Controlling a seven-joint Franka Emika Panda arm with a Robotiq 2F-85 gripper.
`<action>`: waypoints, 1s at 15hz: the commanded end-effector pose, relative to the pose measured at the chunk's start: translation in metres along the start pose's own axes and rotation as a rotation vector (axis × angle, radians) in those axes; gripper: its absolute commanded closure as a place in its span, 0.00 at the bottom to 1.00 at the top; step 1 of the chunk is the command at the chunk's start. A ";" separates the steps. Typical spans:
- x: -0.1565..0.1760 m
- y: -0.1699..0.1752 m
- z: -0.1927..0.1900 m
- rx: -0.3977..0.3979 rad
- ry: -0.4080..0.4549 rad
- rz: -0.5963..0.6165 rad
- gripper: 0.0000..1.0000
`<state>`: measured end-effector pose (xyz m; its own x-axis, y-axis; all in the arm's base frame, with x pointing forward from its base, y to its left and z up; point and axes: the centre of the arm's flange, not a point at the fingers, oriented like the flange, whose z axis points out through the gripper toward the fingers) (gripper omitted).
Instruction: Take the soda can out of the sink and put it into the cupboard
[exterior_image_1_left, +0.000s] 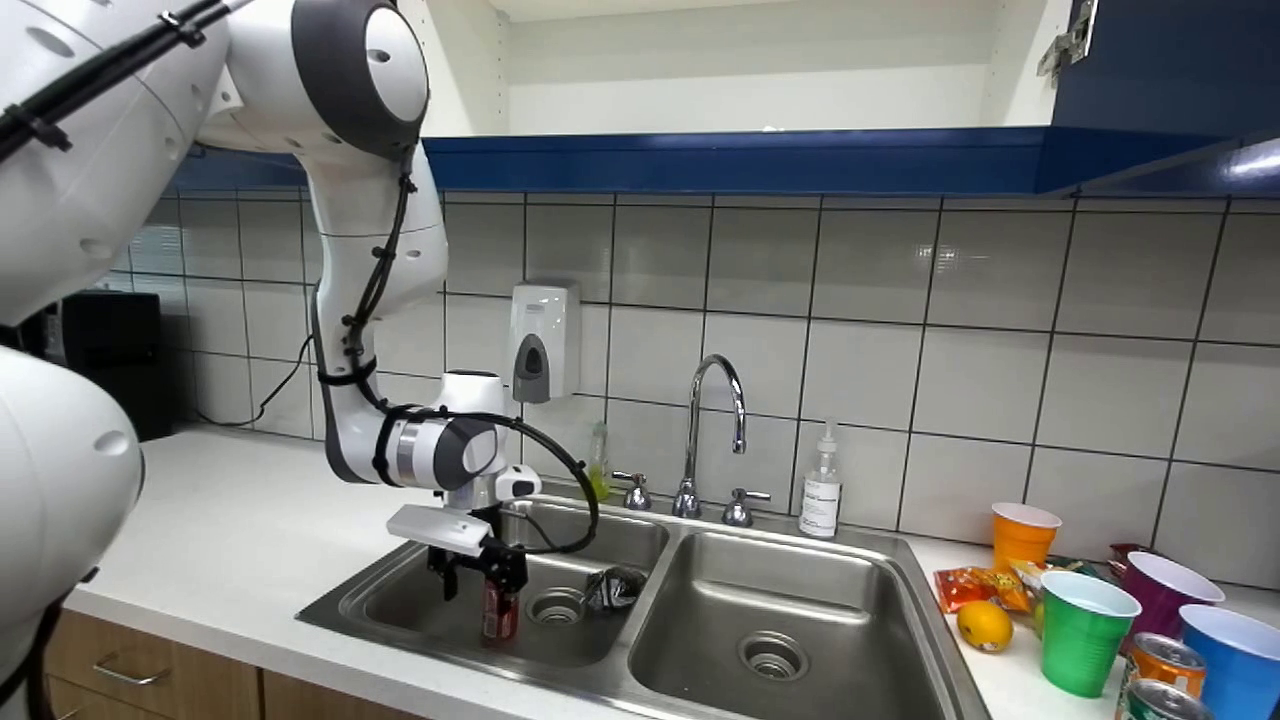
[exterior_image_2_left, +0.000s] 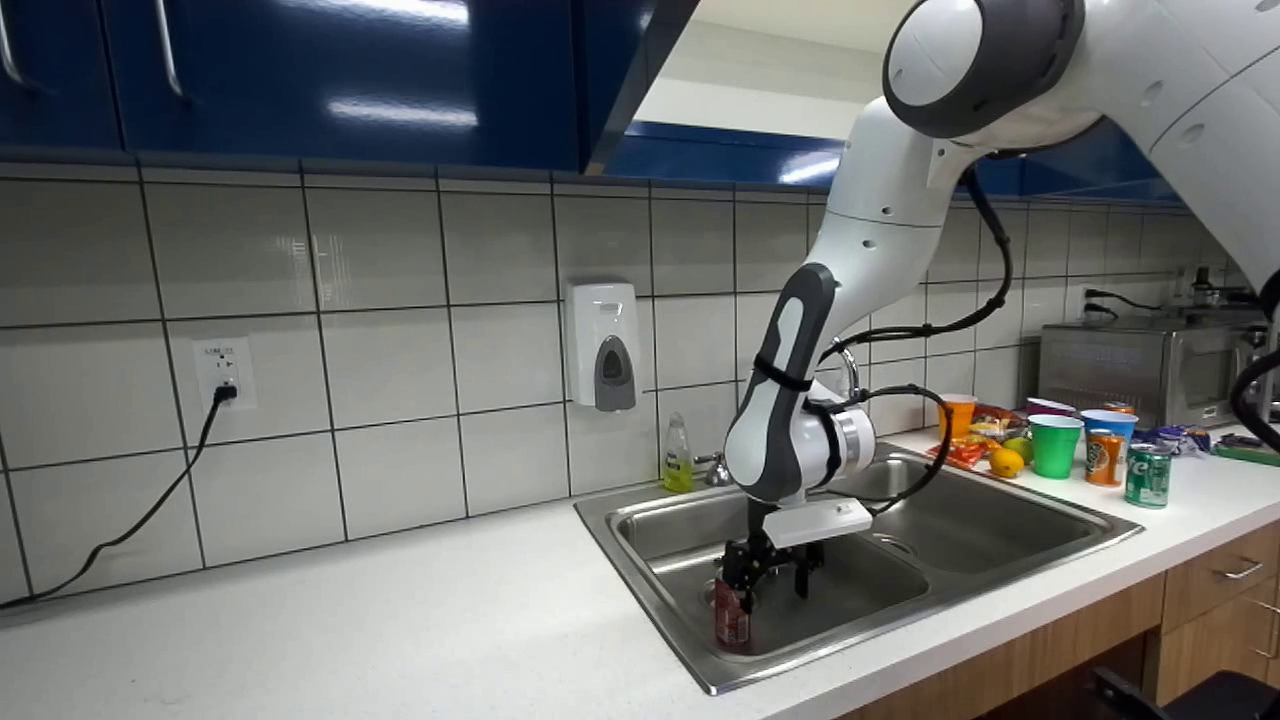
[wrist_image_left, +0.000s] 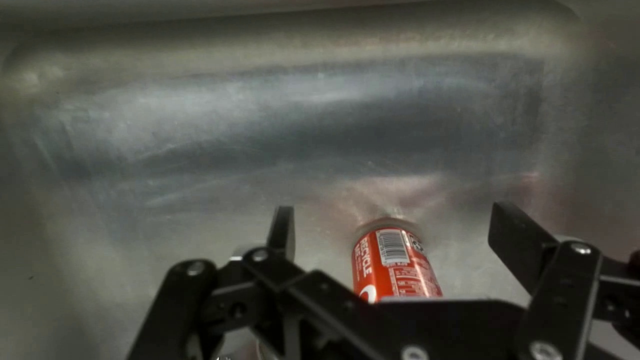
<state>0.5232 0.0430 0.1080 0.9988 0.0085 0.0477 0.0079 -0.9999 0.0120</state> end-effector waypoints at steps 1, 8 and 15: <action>0.007 -0.008 0.007 -0.028 0.051 0.027 0.00; 0.008 -0.018 0.013 -0.060 0.107 0.045 0.00; 0.008 -0.021 0.020 -0.090 0.143 0.054 0.00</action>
<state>0.5288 0.0591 0.0912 0.9865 -0.0203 0.1623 -0.0330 -0.9966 0.0757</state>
